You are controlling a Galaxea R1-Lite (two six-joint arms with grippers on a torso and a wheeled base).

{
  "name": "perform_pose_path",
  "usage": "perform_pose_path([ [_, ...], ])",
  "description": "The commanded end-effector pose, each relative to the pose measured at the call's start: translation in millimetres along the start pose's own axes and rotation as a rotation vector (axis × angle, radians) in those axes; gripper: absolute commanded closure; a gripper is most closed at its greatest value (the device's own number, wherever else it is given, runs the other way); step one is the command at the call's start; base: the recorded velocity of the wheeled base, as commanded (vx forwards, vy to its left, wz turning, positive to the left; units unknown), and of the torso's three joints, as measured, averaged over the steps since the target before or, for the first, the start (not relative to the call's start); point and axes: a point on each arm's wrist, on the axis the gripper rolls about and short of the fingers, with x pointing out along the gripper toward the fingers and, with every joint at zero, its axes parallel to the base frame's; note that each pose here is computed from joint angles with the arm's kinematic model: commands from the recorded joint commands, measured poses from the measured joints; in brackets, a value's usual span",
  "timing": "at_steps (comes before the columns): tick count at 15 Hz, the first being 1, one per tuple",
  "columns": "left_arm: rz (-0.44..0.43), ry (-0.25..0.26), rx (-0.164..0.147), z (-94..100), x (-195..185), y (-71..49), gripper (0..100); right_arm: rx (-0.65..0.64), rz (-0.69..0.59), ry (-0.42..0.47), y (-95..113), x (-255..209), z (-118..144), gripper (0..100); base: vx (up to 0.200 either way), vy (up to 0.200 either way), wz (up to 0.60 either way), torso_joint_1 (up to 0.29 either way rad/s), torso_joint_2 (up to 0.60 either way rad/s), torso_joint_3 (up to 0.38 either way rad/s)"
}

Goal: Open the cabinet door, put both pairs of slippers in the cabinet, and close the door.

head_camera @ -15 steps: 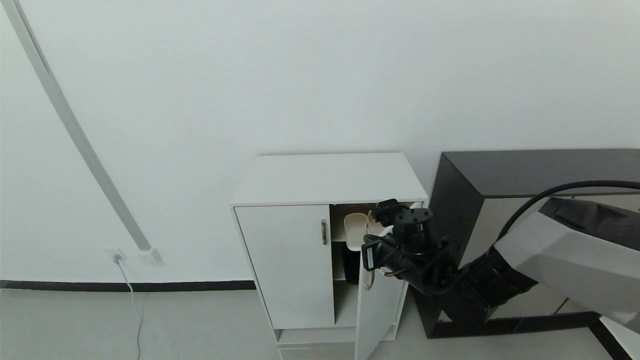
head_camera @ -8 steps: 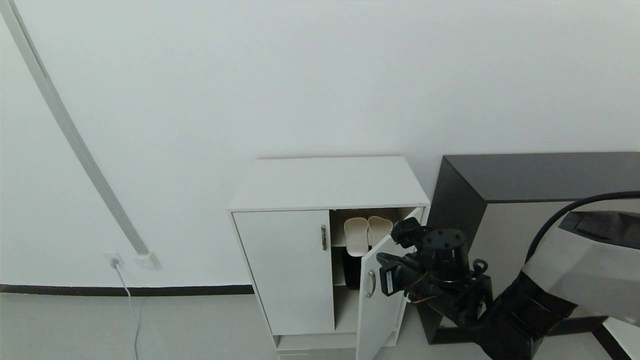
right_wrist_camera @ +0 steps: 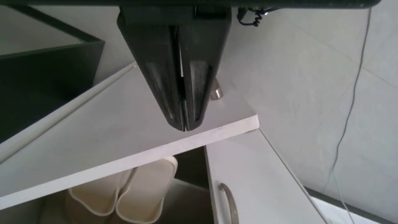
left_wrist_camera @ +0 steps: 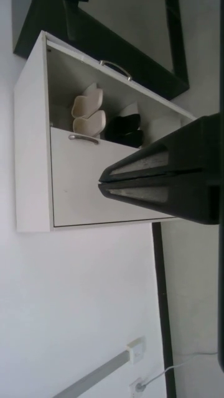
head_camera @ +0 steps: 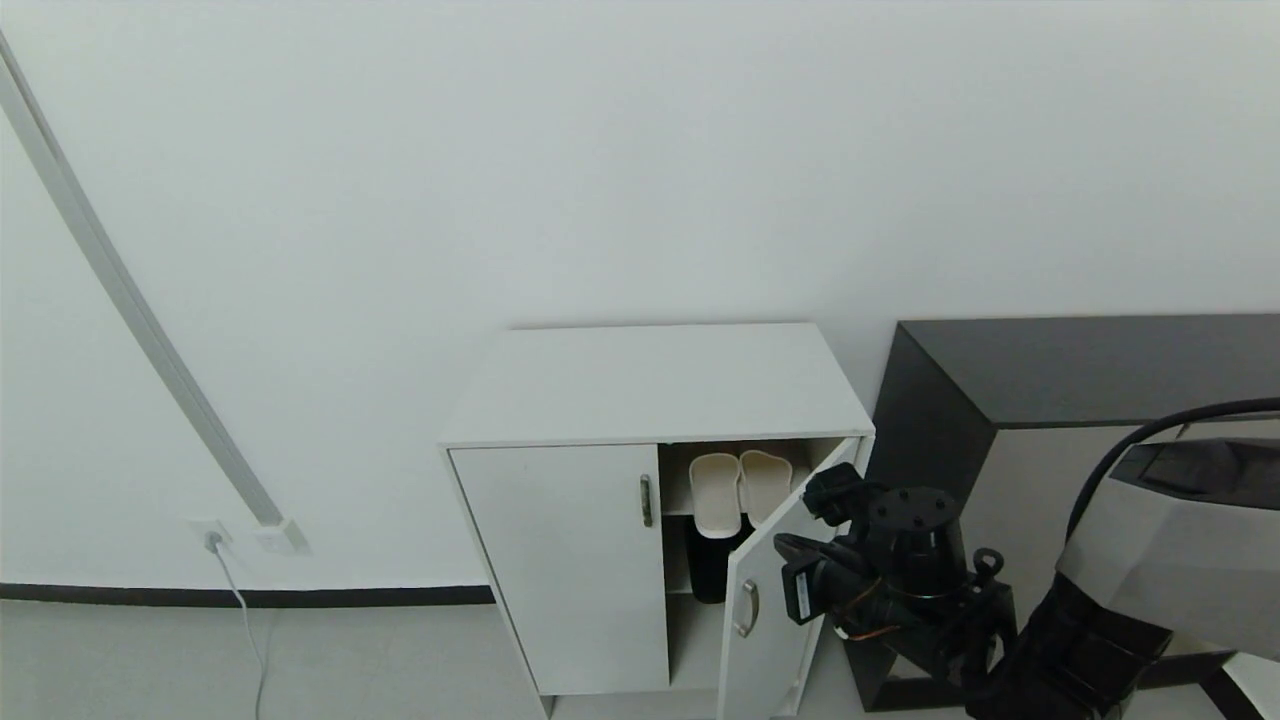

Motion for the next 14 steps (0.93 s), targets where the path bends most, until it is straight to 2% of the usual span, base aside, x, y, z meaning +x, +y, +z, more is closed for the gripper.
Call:
perform_pose_path([
  [1, 0.000, 0.002, -0.001, 0.0, 0, 0.0, 100, -0.003, -0.003, 0.023, 0, 7, -8, 100, 0.000, 0.000, 0.00, 0.000, 0.00, 0.000],
  [8, 0.000, 0.002, -0.001, 0.0, 0, 0.0, 100, 0.006, -0.024, 0.014, -5, 40, -16, 100, 0.000, 0.000, 0.00, 0.000, 0.00, 0.000],
  [14, 0.000, 0.002, -0.001, 0.0, 0, 0.0, 100, 0.015, -0.035, -0.020, -7, 67, -11, 100, 0.000, 0.000, 0.00, 0.000, 0.00, 0.000],
])
